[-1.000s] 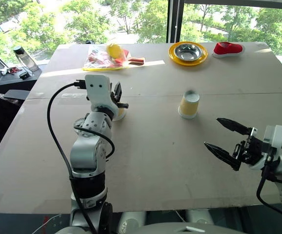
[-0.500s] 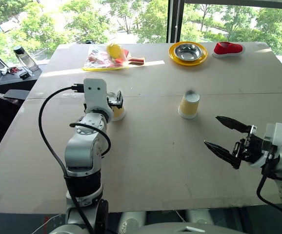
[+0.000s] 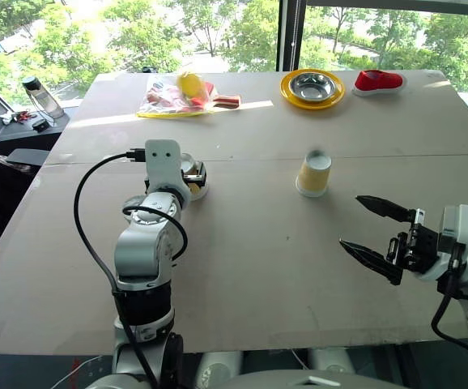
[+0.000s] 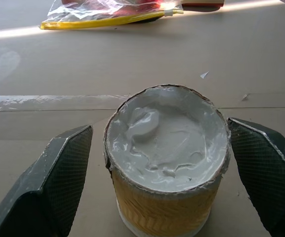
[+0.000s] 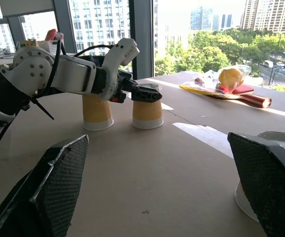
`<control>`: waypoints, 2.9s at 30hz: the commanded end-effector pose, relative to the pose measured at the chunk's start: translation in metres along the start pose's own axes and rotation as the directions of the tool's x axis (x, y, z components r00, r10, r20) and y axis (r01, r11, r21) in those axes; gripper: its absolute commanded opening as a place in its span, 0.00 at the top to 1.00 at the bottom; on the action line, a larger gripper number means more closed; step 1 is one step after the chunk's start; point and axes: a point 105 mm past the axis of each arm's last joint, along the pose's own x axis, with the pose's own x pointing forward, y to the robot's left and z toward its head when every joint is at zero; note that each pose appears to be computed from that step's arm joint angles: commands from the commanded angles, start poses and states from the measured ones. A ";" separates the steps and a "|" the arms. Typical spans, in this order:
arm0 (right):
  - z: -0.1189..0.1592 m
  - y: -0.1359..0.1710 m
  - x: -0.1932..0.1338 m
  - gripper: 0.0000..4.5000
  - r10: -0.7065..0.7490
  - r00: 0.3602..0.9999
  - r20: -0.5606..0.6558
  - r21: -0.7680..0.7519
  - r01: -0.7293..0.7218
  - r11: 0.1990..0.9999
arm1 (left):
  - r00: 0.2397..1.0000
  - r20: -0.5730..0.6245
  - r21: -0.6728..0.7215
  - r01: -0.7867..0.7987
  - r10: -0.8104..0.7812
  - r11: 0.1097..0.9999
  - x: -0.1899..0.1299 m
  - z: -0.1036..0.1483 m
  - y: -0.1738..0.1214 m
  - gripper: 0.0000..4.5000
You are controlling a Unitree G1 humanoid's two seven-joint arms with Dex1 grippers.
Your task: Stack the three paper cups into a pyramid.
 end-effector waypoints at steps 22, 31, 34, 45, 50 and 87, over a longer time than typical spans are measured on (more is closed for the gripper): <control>0.000 -0.009 -0.007 0.00 -0.098 0.995 -0.027 -0.067 0.096 0.993 | 0.677 0.129 0.331 0.659 -0.724 0.675 -0.013 0.040 -0.147 0.46; -0.005 -0.011 -0.012 0.00 -0.169 0.984 -0.061 -0.097 0.163 0.982 | 0.674 0.083 0.413 0.647 -0.734 0.641 0.005 0.037 -0.149 0.46; -0.007 -0.009 -0.014 0.00 -0.181 0.982 -0.060 -0.098 0.174 0.980 | 0.674 0.083 0.414 0.647 -0.734 0.640 0.009 0.037 -0.149 0.46; -0.009 -0.008 -0.017 0.00 -0.200 0.978 -0.058 -0.111 0.193 0.975 | 0.659 0.059 0.400 0.672 -0.750 0.623 0.016 0.032 -0.154 0.46; -0.009 -0.008 -0.016 0.00 -0.194 0.979 -0.055 -0.112 0.187 0.976 | 0.651 0.054 0.383 0.687 -0.758 0.617 0.017 0.031 -0.157 0.46; 0.006 -0.010 0.043 0.00 0.182 0.980 0.081 -0.001 -0.183 0.983 | 0.849 0.521 0.245 -0.242 0.083 0.939 -0.106 0.067 0.050 0.00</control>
